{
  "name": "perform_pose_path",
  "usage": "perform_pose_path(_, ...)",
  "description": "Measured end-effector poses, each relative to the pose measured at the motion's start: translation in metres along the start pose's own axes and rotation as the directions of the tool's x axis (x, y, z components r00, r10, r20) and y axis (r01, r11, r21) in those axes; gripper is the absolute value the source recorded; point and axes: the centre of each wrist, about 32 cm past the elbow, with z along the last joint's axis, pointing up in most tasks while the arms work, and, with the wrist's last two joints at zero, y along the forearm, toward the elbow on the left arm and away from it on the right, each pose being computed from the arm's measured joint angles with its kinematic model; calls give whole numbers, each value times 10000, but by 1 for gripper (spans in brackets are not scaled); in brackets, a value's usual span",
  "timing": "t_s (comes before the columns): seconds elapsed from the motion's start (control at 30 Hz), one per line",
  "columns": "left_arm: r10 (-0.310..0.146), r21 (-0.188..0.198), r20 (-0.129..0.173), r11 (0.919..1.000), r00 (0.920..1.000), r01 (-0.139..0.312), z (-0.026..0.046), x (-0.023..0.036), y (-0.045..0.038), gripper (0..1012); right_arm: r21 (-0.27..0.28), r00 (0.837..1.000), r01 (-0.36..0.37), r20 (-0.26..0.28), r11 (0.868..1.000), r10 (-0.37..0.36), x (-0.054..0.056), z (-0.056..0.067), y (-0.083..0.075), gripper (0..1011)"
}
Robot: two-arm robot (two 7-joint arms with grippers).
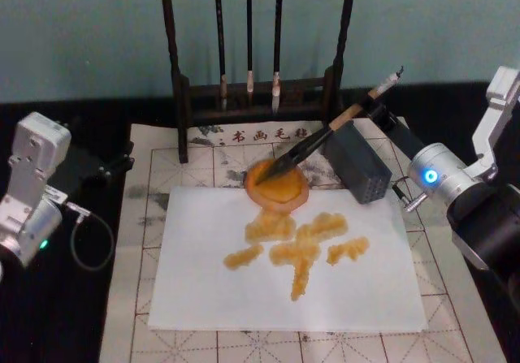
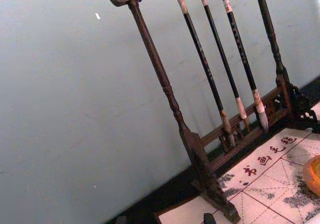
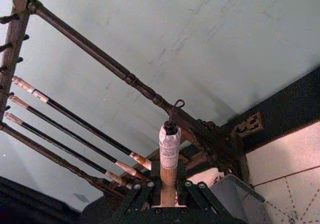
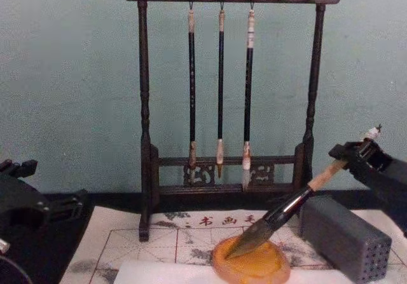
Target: Pick up the brush from the inkstone, write on the paper, then place the brush back to its original position.
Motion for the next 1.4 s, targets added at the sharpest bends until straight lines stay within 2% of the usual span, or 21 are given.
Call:
perform_pose_path(0.8, 1, 1, 0, 10000, 10000, -1, 0, 0, 0, 1001, 2, 10000, 41, 14, 10000, -41, -1, -1, -2, 195)
perform_pose_path(1.13, 0, -1, 1, 10000, 10000, 0, 0, 0, 0, 1001, 9, 9991, -16, -414, 10000, 17, 21, -2, -6, 195)
perform_pose_path(1.4, 1, 0, 1, 10000, 10000, -1, 0, 0, 0, 1001, -95, 9945, 255, -1016, 9996, -263, 66, -7, -13, 195)
